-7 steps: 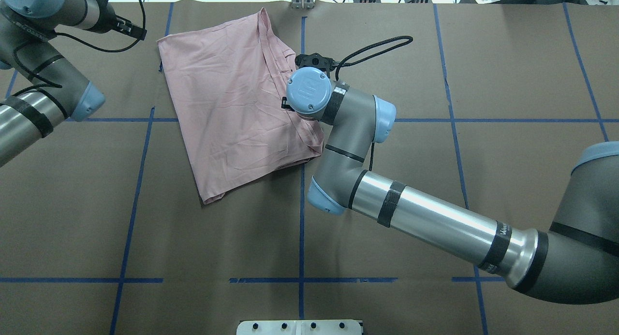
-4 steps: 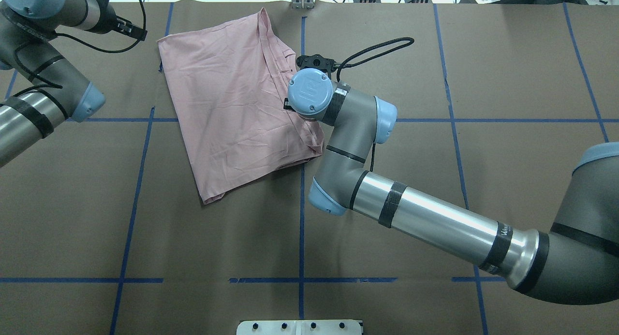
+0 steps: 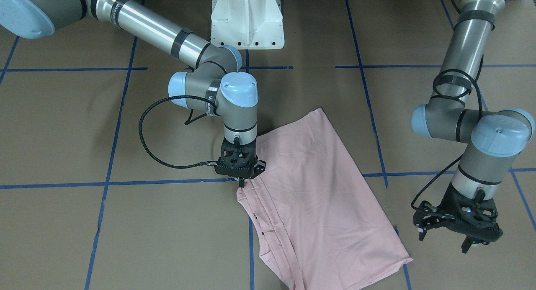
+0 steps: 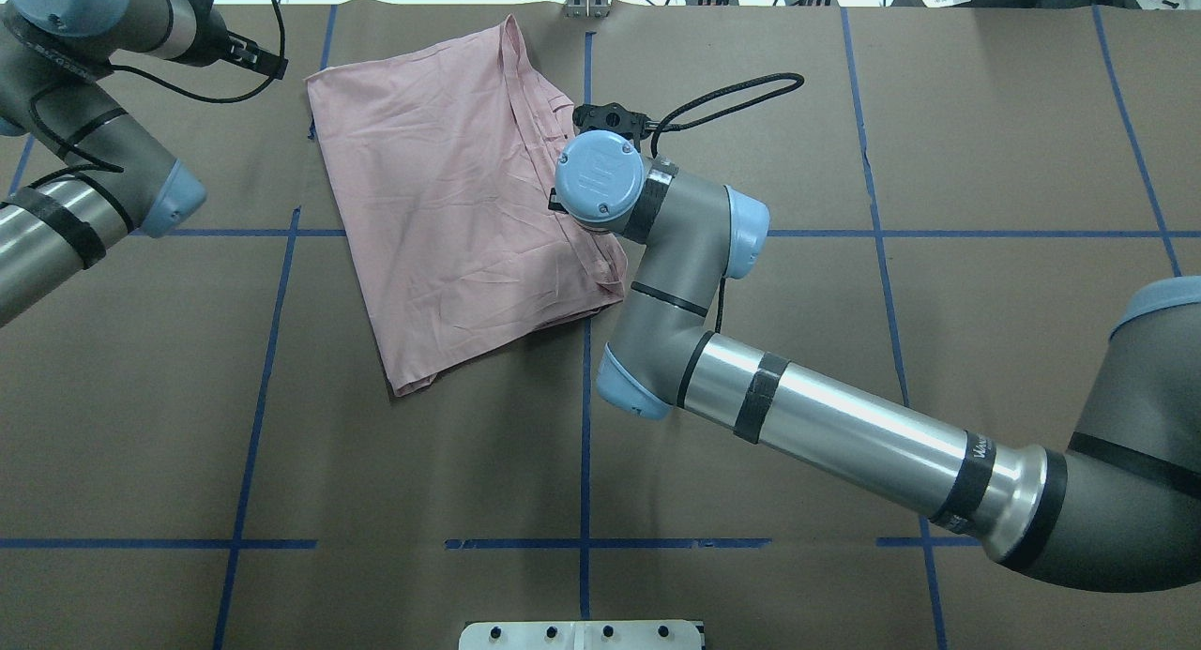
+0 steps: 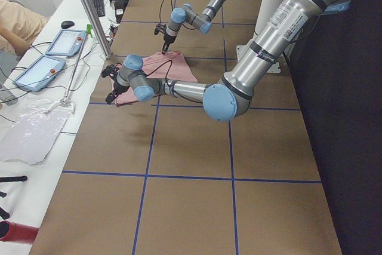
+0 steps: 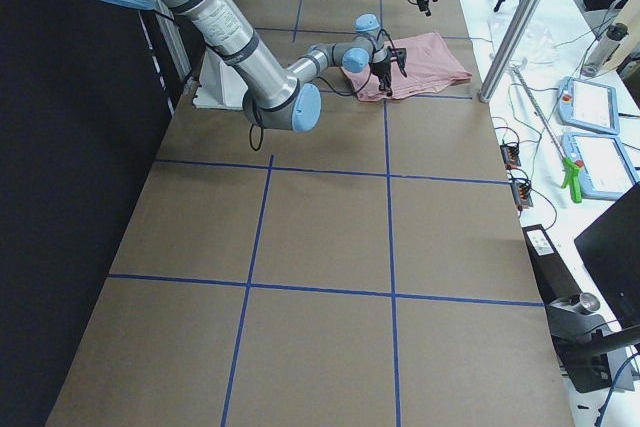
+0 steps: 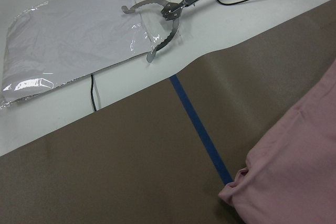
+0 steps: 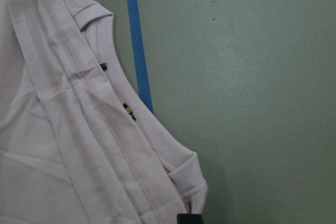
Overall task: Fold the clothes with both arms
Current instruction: 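Lower the right gripper onto the folded shirt's edge near the collar, then drag the shirt edge toward the robot with the right gripper to straighten it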
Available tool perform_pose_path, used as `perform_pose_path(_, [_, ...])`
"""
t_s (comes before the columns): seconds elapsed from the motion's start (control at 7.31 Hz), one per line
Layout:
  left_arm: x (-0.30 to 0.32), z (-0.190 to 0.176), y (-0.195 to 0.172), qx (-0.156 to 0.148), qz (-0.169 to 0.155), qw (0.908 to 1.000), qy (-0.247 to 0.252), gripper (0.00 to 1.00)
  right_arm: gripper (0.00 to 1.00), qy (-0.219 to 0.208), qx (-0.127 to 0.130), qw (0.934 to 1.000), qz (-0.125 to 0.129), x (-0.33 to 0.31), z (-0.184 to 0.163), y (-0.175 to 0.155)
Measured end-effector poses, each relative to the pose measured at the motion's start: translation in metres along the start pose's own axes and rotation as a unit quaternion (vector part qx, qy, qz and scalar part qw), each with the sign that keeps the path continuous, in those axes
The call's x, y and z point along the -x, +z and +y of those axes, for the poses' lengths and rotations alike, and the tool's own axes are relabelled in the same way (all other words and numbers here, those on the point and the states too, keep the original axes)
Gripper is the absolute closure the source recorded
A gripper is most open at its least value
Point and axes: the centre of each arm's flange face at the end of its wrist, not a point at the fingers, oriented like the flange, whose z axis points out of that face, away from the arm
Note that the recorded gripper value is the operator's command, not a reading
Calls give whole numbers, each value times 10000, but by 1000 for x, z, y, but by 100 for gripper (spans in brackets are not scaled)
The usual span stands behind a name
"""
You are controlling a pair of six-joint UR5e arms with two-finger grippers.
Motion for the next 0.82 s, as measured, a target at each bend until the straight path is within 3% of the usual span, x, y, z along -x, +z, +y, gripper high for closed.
perform_pose_path(0.41, [-8,-3,-3,-44,58,9999,-90,0,100,-33,-53,9995,-299,-71,23,-30])
perform_pose_path(0.68, [-12,-3,-3,-48,80,9999,-83,0,100,-229,-136,9982,-542,-129,89,-67])
perform_pose_path(0.82, [-15,-3,-3,-47,98,9999,-73,0,83,-331,-161,9975,-603,-156,126,-84])
